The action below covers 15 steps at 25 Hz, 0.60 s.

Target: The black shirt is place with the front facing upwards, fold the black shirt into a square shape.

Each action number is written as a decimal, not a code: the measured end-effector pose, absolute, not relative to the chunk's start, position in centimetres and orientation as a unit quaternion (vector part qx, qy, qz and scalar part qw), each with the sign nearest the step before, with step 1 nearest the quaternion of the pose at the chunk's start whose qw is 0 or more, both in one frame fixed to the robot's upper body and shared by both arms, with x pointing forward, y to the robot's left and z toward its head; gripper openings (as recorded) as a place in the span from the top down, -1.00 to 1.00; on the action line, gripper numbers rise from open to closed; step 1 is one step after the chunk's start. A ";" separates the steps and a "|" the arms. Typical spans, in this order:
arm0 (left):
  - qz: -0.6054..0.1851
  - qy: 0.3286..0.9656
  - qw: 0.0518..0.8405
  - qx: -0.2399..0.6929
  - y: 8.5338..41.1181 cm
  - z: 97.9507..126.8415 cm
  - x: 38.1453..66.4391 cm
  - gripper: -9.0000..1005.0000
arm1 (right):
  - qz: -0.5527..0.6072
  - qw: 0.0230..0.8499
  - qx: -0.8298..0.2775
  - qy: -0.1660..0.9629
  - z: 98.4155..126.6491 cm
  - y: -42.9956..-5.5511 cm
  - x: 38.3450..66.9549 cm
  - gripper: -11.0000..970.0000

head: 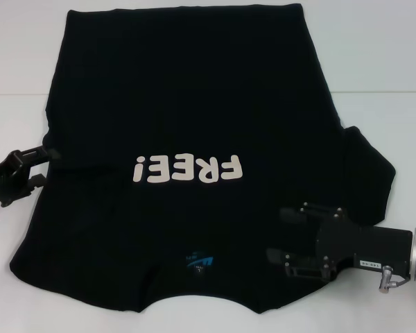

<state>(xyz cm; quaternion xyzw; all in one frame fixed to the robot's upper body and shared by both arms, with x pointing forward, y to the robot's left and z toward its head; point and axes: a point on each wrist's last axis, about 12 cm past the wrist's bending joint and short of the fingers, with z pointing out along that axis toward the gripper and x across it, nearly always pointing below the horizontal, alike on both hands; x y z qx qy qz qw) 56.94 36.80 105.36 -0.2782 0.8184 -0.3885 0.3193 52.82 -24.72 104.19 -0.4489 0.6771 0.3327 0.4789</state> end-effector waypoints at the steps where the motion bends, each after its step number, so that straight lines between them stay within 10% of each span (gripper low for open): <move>1: -0.385 0.818 0.323 -0.280 36.7 105.4 57.2 -0.34 | 0.333 0.479 -0.449 0.677 104.2 -24.7 52.8 -0.67; 15: -0.368 0.823 0.331 -0.280 36.1 105.5 58.4 -0.34 | 0.332 0.478 -0.446 0.680 104.0 -24.8 52.7 -0.66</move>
